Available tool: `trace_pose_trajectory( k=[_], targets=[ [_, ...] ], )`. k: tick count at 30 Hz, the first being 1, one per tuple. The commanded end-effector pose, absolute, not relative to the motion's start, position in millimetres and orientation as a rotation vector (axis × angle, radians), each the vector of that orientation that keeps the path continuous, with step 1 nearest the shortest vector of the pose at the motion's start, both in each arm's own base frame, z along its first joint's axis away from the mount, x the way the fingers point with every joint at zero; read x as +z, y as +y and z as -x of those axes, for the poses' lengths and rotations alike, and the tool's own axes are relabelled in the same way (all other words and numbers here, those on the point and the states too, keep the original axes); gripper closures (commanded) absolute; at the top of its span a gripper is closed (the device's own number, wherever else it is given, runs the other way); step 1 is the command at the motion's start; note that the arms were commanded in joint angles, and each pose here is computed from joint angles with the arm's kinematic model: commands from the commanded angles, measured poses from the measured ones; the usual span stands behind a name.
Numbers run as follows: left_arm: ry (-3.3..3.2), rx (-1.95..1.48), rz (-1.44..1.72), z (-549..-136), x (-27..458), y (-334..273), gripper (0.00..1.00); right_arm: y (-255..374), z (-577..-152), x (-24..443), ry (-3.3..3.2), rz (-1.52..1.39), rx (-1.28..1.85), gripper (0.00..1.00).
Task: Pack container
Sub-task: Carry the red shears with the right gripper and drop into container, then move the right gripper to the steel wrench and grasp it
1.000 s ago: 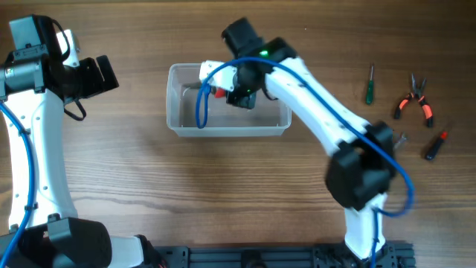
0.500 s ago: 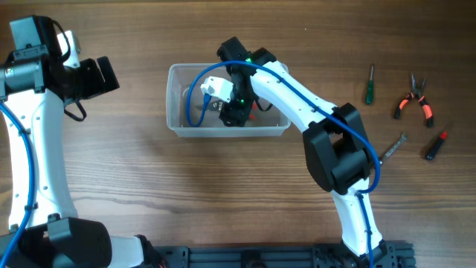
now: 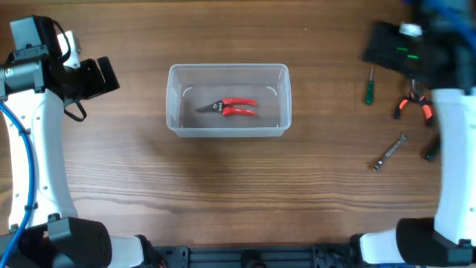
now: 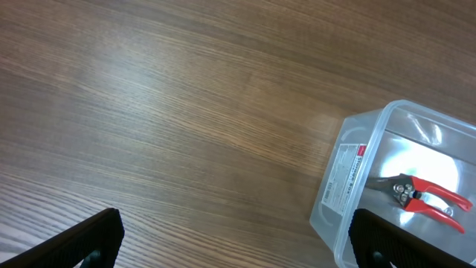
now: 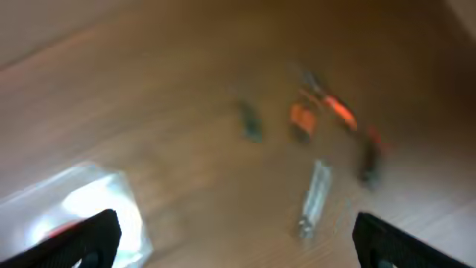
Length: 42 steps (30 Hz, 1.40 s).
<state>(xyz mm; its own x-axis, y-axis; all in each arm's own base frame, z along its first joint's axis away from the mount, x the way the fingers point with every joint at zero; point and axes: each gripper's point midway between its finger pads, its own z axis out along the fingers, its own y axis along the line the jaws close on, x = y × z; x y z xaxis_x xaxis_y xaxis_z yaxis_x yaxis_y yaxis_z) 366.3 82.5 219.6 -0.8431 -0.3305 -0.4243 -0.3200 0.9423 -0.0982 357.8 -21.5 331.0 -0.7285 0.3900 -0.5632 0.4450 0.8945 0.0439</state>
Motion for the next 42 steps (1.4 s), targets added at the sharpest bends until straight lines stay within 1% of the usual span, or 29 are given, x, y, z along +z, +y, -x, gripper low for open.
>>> trace_pose_trajectory(
  k=[1, 5, 7, 8, 10, 13, 16, 21, 25, 30, 38, 41, 42],
  targets=[
    [2.652, -0.064, 0.487, -368.2, 217.6, 81.0, 0.00, -110.9, -308.6, 304.0, 2.390, -1.283, -0.233, 0.00],
    [2.651, -0.099, 0.478, -369.1, 218.0, 76.7, 0.00, -145.0, -285.7, 270.7, 2.425, -1.480, -0.218, 0.00],
    [2.651, -0.098, 0.478, -369.1, 218.0, 76.8, 0.00, -153.4, -275.9, 240.3, 2.460, -1.583, -0.187, 0.00],
    [2.652, -0.098, 0.479, -369.0, 217.9, 76.7, 0.00, -155.3, -271.6, 215.6, 2.490, -1.632, -0.174, 0.00],
    [2.651, -0.098, 0.478, -369.1, 218.0, 76.8, 0.00, -155.4, -267.5, 188.6, 2.523, -1.661, -0.181, 0.00],
    [2.651, -0.098, 0.478, -369.2, 218.0, 76.8, 0.00, -150.9, -260.7, 137.9, 2.592, -1.662, -0.190, 0.00],
    [2.651, -0.098, 0.478, -369.1, 218.0, 76.8, 0.00, -140.6, -258.8, 87.8, 2.662, -1.591, -0.119, 0.00],
    [2.651, -0.098, 0.479, -369.1, 218.0, 76.8, 0.00, -125.4, -255.9, 28.3, 2.689, -1.489, -0.006, 0.00],
    [2.651, -0.098, 0.478, -369.1, 218.0, 76.8, 0.00, -123.4, -256.7, 6.7, 2.664, -1.440, 0.015, 0.01],
    [2.652, -0.099, 0.479, -368.8, 217.8, 76.7, 0.00, -130.3, -268.2, 0.9, 2.647, -1.358, 0.003, 0.02],
    [2.655, -0.098, 0.480, -368.3, 217.6, 76.6, 0.00, -129.5, -266.4, -23.6, 2.694, -1.385, 0.001, 0.06],
    [2.655, -0.099, 0.480, -368.2, 217.5, 76.5, 0.00, -127.8, -263.1, -30.7, 2.716, -1.399, 0.001, 0.19],
    [2.655, -0.098, 0.480, -368.2, 217.5, 76.6, 0.00, -127.3, -262.3, -31.8, 2.720, -1.401, 0.001, 0.28]
  ],
)
